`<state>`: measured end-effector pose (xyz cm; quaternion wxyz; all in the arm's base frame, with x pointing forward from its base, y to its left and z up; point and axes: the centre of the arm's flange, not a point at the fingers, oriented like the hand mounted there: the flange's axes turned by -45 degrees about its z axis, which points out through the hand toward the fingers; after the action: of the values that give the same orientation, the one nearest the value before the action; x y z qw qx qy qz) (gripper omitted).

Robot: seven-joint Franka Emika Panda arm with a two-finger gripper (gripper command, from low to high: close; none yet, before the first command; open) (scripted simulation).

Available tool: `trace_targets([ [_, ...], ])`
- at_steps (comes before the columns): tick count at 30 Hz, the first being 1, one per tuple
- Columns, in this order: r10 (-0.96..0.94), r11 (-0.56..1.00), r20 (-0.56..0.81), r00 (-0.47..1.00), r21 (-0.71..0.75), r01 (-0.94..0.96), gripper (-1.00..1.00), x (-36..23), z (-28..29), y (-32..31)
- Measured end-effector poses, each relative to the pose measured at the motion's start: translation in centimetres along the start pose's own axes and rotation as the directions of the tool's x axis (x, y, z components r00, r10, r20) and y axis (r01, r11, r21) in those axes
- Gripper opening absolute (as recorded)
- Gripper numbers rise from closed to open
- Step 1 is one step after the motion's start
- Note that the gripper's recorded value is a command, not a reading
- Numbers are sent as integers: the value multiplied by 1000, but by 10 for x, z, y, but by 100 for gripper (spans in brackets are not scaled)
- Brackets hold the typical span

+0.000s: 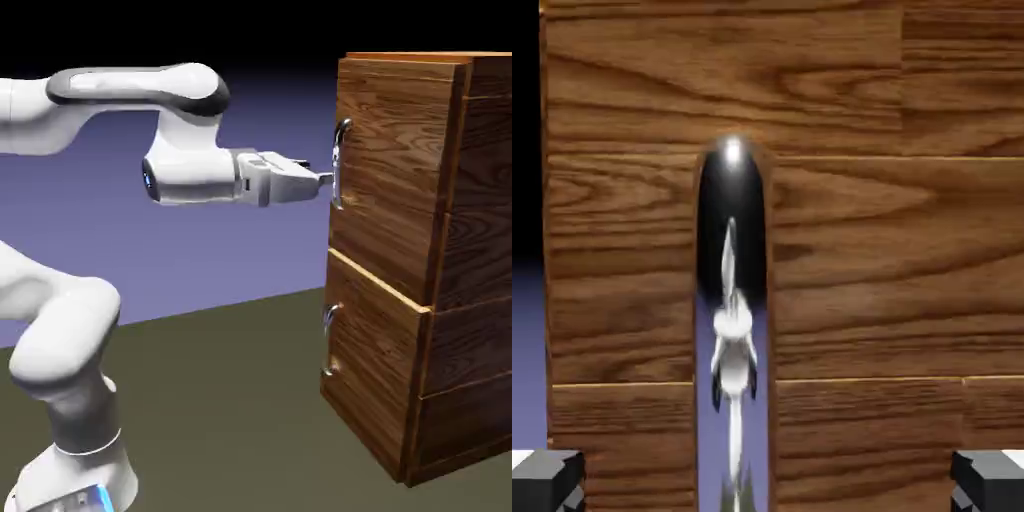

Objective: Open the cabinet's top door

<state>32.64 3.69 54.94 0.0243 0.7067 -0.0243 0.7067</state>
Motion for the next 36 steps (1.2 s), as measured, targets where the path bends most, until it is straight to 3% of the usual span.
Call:
trace_targets([
  [4,-3,1000,0,1000,0,3,0,0,39,-1],
  [5,-1,1000,0,1000,0,1,-100,0,50,0],
  [13,-1,998,-1,1000,63,1,-100,0,36,9],
  [36,0,896,-1,1000,443,1,-100,0,-34,87],
])
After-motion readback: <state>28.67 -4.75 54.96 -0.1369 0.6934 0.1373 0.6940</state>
